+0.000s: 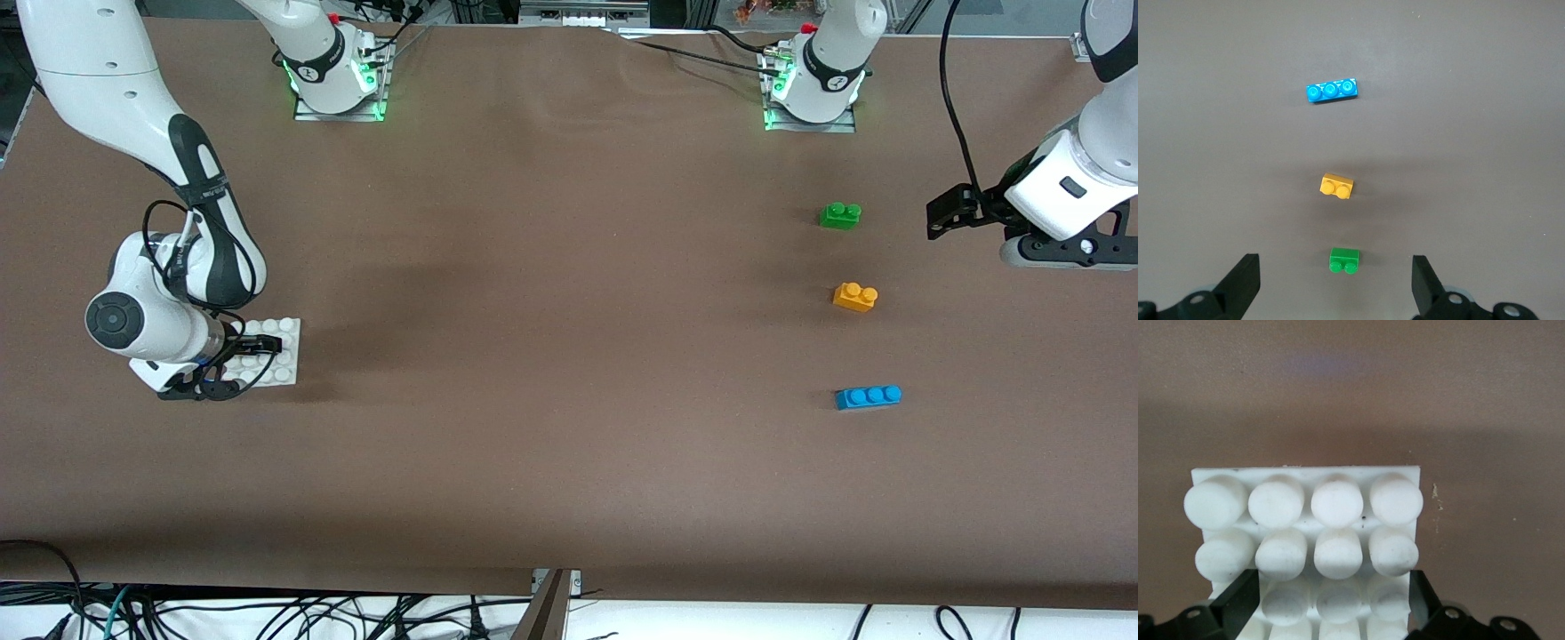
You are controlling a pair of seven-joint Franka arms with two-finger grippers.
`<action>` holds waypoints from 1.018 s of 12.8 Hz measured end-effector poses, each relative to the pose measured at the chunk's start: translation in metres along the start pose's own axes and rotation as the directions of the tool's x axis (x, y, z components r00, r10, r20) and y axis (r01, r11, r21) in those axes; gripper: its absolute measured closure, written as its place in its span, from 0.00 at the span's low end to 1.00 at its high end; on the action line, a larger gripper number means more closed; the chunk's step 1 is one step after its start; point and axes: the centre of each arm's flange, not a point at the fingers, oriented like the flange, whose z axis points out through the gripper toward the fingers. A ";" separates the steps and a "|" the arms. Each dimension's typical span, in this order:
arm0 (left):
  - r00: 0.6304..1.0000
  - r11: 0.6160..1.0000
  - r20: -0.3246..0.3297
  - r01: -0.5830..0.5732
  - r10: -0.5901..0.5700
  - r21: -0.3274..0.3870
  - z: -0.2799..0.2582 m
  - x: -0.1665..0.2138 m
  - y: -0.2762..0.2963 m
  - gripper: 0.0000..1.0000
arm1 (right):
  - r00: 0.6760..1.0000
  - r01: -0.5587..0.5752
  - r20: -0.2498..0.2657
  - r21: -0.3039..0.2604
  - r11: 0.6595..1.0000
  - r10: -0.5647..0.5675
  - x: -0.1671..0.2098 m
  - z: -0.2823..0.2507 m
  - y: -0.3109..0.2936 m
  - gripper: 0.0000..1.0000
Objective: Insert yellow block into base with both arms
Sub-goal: 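Slide the white base plate toward the table center with the right gripper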
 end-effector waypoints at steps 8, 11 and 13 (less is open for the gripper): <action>1.000 1.000 0.000 0.000 0.000 0.000 0.000 0.000 0.000 0.00 | 1.000 -0.003 0.002 0.036 0.999 0.003 0.001 0.002 -0.014 0.00; 1.000 1.000 0.000 0.000 0.000 0.000 0.000 0.000 0.000 0.00 | 1.000 0.019 -0.002 0.055 0.998 -0.019 0.004 0.001 -0.033 0.00; 1.000 1.000 0.000 -0.001 0.001 0.000 0.000 0.000 0.000 0.00 | 0.999 0.032 -0.006 0.080 0.996 -0.032 0.005 0.000 -0.052 0.00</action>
